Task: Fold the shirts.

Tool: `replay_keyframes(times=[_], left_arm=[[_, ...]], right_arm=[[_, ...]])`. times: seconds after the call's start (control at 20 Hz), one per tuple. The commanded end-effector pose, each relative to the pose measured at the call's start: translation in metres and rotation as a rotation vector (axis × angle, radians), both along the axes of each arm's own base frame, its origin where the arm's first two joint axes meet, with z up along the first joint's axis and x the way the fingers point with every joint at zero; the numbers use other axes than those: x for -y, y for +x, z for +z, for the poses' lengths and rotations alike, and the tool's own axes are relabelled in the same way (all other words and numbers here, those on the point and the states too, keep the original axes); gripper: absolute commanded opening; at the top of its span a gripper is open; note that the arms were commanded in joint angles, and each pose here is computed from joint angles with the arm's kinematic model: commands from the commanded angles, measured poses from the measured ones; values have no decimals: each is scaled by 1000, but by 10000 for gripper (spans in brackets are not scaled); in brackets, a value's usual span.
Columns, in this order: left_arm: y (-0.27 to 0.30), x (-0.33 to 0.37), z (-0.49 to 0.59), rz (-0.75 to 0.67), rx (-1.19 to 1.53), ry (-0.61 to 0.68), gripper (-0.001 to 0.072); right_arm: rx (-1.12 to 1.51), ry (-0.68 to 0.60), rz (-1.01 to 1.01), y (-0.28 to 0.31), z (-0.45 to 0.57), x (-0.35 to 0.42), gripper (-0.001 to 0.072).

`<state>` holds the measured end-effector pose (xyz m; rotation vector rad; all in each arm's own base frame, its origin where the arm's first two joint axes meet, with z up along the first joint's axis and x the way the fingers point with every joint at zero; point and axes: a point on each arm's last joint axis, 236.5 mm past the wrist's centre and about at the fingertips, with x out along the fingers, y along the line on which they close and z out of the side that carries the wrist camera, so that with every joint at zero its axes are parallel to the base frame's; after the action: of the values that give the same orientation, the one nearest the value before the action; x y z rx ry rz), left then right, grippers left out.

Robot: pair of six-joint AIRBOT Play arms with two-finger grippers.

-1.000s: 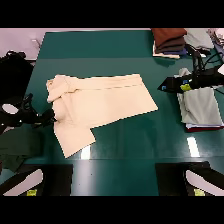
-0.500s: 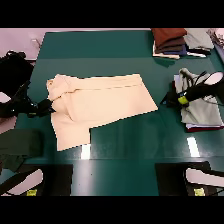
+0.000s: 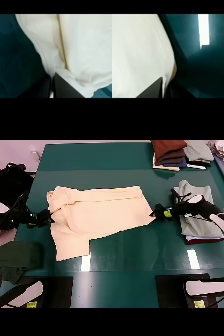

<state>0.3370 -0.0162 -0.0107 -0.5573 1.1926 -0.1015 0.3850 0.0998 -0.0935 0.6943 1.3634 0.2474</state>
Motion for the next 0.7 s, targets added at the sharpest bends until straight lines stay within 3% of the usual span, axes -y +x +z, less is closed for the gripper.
replay_keyframes(times=[0.0,0.2,0.35,0.55,0.65], left_arm=[[6,-1,12,16,49,7,25],[20,-4,113,9,298,70,25],[13,2,258,-18,619,156,26],[-64,25,476,-14,1128,280,26],[-119,40,553,3,1339,312,25]], right_arm=[[106,-1,55,24,22,-18,18],[359,-14,140,55,129,-19,18],[688,-64,144,59,279,-3,18],[1159,-217,61,-7,484,29,18],[1318,-357,3,-55,549,48,18]])
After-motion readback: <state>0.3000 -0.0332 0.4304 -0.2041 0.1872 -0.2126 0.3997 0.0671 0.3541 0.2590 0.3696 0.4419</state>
